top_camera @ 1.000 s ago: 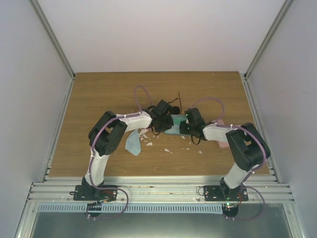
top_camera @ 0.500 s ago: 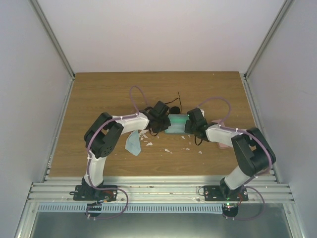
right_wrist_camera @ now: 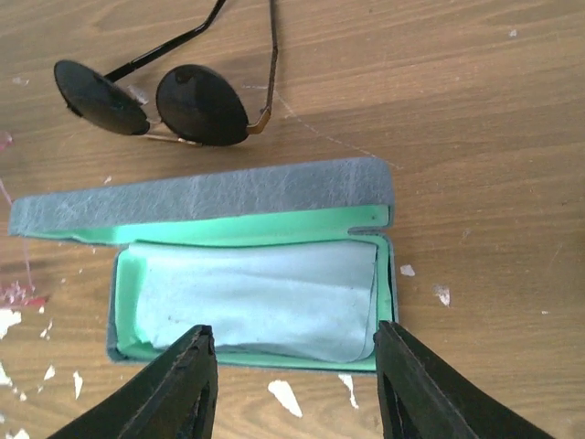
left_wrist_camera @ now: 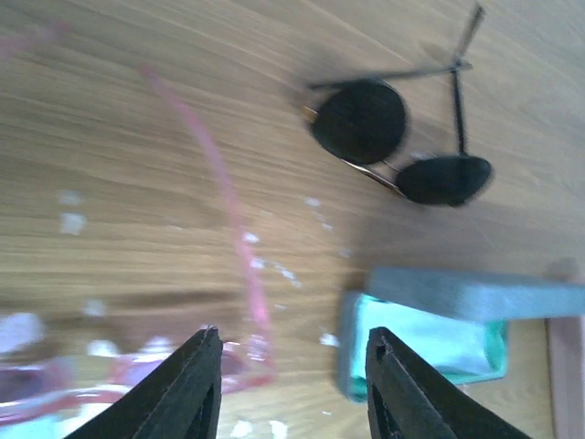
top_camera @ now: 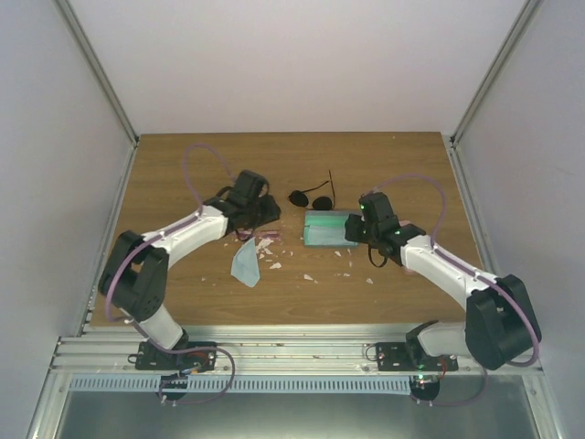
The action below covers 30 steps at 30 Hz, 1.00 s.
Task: Organize the sunglasses
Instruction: Place the glasses cleaning cloth in the sunglasses case, then pick up the sunglasses from the center of the board.
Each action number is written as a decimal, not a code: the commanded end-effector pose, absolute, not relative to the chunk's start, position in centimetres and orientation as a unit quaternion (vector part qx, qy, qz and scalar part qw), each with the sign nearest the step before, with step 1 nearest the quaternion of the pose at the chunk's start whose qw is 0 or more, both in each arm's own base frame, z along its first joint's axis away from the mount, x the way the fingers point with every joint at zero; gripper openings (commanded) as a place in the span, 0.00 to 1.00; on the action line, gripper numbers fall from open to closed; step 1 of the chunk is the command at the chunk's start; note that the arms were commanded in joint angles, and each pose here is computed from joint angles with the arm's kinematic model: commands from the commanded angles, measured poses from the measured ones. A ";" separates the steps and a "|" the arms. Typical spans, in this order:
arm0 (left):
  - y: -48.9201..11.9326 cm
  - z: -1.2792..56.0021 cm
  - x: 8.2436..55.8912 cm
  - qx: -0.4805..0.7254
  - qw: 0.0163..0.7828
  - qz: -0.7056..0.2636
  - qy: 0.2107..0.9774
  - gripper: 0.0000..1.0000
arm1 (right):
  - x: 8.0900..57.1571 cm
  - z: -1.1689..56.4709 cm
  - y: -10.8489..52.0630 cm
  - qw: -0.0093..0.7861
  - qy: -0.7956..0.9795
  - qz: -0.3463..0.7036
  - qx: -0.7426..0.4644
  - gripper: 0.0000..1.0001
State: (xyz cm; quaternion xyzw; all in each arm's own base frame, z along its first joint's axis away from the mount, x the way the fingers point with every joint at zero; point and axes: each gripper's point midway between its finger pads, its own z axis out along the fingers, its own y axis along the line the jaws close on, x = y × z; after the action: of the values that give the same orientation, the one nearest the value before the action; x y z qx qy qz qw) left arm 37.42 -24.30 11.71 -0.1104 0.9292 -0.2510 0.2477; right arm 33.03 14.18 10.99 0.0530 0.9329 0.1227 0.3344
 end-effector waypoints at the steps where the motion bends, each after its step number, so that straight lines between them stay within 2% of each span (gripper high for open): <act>1: -19.0 10.9 37.4 -0.097 0.259 -0.208 0.938 0.46 | 32.4 12.3 14.6 0.323 0.936 0.138 0.036 0.49; 7: -14.8 9.7 37.8 -0.121 0.251 -0.184 0.942 0.47 | 34.9 15.3 14.1 0.358 0.926 0.112 0.041 0.56; 9: -14.2 9.5 37.8 -0.126 0.249 -0.185 0.942 0.46 | 36.1 15.9 14.0 0.366 0.924 0.103 0.044 0.61; 12: -14.6 9.7 37.5 -0.115 0.253 -0.199 0.940 0.46 | 38.4 16.0 14.1 0.366 0.927 0.074 0.031 0.64; 20: -14.3 10.6 36.7 -0.106 0.259 -0.203 0.938 0.46 | 44.4 11.2 16.2 0.287 0.957 0.027 -0.019 0.62; 25: -14.8 11.9 35.9 -0.092 0.267 -0.227 0.932 0.46 | 46.7 6.6 16.5 0.229 0.973 0.027 -0.025 0.59; 30: -15.4 12.5 35.3 -0.083 0.269 -0.251 0.926 0.47 | 48.5 4.2 17.1 0.206 0.978 0.024 -0.036 0.60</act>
State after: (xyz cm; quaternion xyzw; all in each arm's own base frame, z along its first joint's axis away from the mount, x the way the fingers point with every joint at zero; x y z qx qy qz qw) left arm 35.47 -14.84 11.50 -0.0995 0.9354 -0.2234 0.2554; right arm 47.93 17.08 5.32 -0.0202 0.9720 0.0284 0.2325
